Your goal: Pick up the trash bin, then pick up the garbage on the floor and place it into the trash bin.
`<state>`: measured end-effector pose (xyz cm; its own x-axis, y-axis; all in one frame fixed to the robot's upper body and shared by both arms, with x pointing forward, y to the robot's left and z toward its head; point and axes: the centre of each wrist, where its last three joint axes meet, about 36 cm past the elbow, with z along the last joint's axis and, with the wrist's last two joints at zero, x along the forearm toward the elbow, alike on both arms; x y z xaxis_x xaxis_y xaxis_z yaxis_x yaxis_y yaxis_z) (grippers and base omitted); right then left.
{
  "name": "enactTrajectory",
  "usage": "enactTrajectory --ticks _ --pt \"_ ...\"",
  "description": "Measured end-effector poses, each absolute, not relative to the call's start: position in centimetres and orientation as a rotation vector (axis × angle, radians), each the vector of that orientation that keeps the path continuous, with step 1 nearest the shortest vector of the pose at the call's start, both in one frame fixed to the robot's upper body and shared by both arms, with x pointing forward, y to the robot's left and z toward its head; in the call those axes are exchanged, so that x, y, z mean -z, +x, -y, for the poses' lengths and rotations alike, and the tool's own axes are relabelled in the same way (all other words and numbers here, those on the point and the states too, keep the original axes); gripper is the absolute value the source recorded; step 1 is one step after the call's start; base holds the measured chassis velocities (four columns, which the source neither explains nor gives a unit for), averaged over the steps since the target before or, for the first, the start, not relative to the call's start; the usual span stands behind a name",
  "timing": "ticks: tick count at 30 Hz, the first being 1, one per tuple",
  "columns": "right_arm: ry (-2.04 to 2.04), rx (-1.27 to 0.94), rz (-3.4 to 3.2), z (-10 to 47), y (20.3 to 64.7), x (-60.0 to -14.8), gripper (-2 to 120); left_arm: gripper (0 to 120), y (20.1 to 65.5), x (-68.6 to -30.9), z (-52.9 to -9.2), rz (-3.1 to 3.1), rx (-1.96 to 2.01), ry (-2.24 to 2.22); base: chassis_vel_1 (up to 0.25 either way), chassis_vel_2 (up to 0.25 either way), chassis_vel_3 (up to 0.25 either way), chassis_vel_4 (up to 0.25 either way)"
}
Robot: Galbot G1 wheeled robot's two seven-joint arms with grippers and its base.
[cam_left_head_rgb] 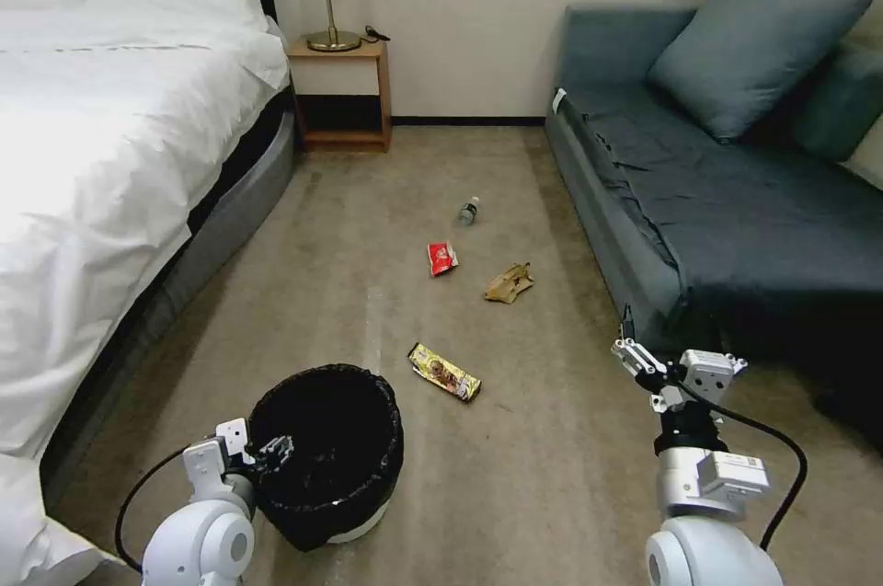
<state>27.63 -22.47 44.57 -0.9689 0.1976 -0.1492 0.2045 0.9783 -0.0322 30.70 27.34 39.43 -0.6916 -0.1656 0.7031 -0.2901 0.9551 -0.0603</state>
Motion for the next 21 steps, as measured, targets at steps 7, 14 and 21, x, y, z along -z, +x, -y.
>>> enactTrajectory --ticks 7,14,21 --pt "0.299 0.073 -2.971 22.7 27.6 -44.6 100 29 30.2 -39.5 -27.2 2.338 -0.242 0.316 0.000 0.000 0.000 0.000" --pt "0.295 0.074 -2.964 22.9 27.4 -44.9 100 9 29.7 -39.7 -27.1 2.332 -0.263 0.314 0.000 0.000 0.000 0.000" --pt "0.288 0.067 -2.946 23.0 26.8 -45.7 100 4 28.7 -40.8 -27.2 2.335 -0.293 0.314 0.000 0.000 0.000 0.000"
